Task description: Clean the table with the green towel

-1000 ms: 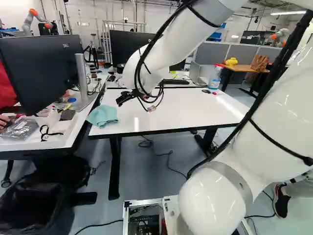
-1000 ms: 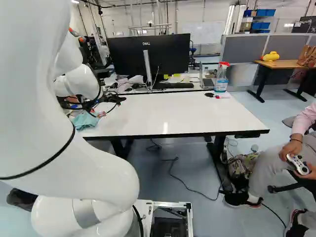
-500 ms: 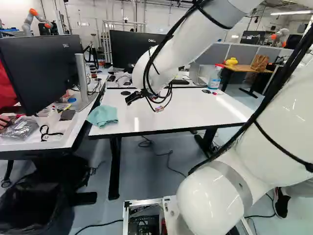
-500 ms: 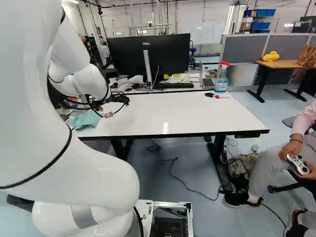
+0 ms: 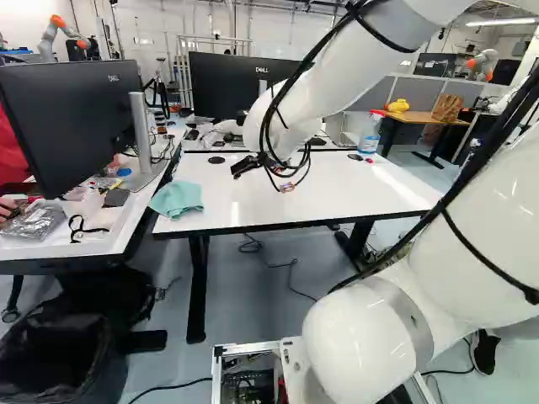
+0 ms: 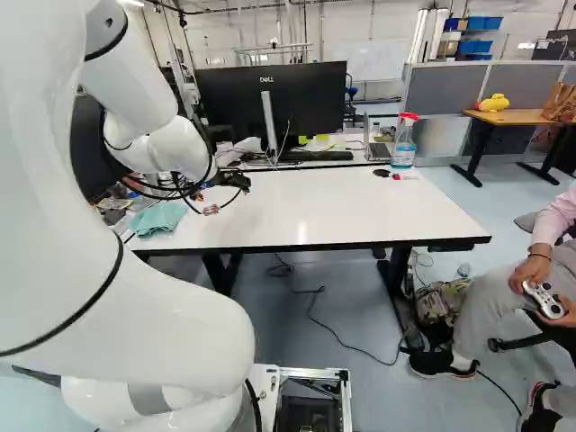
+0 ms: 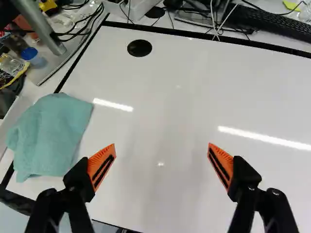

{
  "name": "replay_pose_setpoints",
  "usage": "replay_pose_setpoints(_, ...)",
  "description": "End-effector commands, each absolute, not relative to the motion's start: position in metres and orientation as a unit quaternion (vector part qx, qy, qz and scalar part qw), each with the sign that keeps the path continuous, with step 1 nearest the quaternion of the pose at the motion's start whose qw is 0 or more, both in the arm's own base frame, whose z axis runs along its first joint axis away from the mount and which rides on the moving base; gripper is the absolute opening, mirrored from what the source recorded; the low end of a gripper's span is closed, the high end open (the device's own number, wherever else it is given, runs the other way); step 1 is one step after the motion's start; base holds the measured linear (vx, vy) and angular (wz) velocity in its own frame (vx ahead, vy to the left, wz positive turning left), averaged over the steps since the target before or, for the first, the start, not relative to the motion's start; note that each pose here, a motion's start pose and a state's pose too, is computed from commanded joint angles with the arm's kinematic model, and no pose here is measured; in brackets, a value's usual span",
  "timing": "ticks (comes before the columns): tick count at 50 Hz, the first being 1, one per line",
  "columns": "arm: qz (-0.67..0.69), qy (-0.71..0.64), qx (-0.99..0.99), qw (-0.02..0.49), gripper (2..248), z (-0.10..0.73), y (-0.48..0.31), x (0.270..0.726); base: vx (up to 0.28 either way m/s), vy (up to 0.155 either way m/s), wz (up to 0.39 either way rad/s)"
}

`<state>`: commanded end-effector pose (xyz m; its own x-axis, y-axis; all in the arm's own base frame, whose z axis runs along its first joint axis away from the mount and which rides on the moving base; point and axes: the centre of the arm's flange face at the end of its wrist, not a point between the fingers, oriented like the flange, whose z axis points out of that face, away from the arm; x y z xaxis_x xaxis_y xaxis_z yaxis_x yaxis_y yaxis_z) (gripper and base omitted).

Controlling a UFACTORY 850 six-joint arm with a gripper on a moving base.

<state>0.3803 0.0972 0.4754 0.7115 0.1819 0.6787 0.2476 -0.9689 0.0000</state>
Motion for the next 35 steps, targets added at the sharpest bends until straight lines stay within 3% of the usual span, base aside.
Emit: replay_pose_setpoints(35, -0.365, -0.052, -0.929, 0.020, 247, 0.475, 0.043, 0.384, 0.000, 0.000, 0.000)
